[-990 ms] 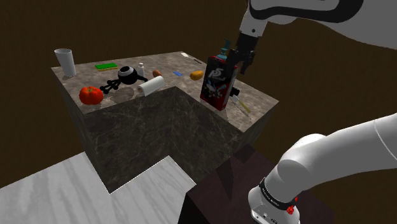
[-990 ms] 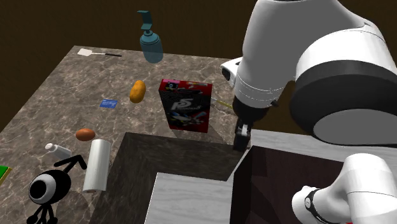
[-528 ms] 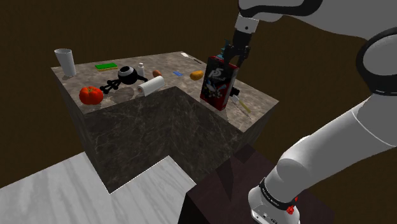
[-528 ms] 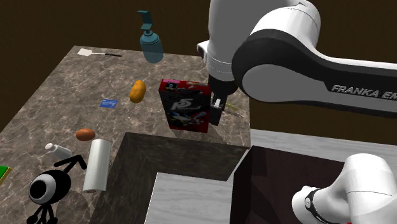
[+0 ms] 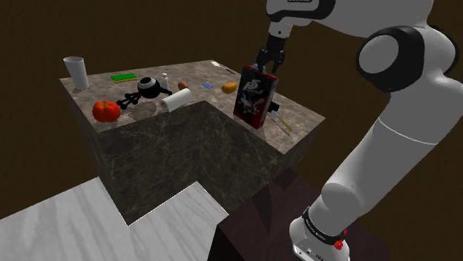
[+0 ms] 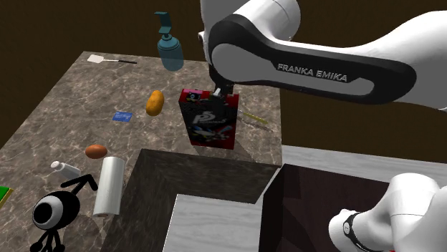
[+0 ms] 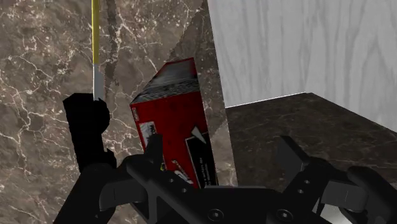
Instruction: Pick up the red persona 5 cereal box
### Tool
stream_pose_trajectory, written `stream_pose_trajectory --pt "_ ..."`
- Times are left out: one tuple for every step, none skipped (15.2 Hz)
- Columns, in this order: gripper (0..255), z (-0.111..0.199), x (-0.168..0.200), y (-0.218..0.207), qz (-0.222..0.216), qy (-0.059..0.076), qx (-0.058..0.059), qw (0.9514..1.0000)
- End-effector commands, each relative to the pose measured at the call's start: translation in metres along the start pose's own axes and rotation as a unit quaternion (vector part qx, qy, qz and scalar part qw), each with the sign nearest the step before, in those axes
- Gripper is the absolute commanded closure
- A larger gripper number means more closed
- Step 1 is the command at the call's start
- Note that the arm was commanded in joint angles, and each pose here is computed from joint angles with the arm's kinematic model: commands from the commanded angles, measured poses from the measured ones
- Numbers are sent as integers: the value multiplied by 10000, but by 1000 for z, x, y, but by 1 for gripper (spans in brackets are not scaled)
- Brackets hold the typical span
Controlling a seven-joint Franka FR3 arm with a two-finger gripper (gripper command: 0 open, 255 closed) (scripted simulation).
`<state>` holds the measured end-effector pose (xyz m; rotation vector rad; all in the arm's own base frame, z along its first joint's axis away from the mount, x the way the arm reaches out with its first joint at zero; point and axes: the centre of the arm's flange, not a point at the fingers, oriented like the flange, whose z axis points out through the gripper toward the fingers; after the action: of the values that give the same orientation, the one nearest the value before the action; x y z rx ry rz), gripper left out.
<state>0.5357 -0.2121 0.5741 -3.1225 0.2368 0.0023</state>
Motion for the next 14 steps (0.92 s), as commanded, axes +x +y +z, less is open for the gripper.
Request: stream_pose_trajectory --pt "0 0 20 16 35 11 -41 10000" --pt "0 1 30 24 54 16 -59 10000" --pt "0 1 33 26 61 18 -65 10000" --pt "0 6 33 26 61 18 -65 10000" --pt "0 12 33 26 61 17 -65 10000" --pt "0 17 33 26 61 17 -65 10000" --pt "0 22 33 26 61 18 -65 10000" --pt "0 28 33 26 61 18 -65 10000" --pt "0 33 33 27 61 18 -65 10000" --pt "0 41 33 27 61 18 -65 10000" --pt "0 41 33 27 61 17 -65 10000" --pt "0 41 33 27 61 18 -65 10000" --pt "255 41 33 27 61 17 -65 10000" --pt "255 41 32 27 61 17 -65 10000"
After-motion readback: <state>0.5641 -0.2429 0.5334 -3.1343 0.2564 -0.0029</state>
